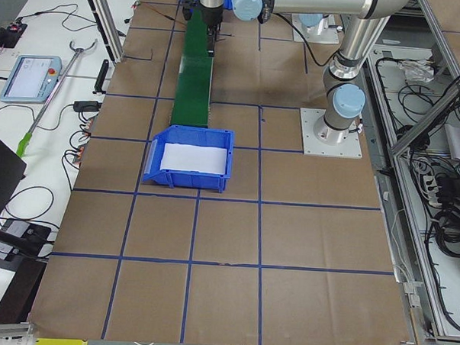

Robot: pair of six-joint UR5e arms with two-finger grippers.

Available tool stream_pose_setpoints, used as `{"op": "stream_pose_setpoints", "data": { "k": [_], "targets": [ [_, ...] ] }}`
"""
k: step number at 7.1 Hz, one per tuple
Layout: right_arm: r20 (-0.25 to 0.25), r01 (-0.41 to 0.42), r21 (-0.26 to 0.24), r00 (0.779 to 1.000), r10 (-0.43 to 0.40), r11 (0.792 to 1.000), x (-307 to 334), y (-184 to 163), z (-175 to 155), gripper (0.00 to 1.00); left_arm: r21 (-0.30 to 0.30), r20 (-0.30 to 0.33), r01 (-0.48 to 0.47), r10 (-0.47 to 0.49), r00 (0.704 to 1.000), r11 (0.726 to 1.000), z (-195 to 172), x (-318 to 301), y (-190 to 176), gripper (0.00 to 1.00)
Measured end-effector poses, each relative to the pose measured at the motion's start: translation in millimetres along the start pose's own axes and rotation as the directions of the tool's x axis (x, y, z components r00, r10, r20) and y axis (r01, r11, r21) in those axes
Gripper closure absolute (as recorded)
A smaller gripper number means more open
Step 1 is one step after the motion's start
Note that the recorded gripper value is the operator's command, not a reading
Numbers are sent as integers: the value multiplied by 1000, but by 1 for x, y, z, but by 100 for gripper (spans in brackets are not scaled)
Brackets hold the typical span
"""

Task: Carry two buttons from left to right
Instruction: 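Carry the red button with the right gripper into the blue bin, then lower the red button beside the yellow one and open the right gripper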

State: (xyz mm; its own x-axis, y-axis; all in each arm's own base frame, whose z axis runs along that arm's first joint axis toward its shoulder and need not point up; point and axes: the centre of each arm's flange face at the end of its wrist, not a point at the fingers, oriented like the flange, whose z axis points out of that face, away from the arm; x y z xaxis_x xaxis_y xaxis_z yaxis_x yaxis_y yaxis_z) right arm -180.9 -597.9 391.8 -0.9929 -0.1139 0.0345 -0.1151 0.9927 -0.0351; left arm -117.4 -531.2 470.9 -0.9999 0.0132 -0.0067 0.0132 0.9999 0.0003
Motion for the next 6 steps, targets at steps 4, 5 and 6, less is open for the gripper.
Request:
{"op": "stream_pose_setpoints", "data": {
  "k": [4, 5, 6],
  "targets": [
    [16, 33, -17, 999, -33, 999, 33, -29, 77, 95, -1, 0, 2, -2, 1000, 1000, 0, 0, 0, 0],
    [15, 36, -14, 999, -36, 999, 36, -37, 95, 95, -1, 0, 2, -2, 1000, 1000, 1, 0, -1, 0],
    [21, 40, -20, 999, -40, 999, 38, -45, 111, 95, -1, 0, 2, -2, 1000, 1000, 1, 0, -1, 0]
  ]
}}
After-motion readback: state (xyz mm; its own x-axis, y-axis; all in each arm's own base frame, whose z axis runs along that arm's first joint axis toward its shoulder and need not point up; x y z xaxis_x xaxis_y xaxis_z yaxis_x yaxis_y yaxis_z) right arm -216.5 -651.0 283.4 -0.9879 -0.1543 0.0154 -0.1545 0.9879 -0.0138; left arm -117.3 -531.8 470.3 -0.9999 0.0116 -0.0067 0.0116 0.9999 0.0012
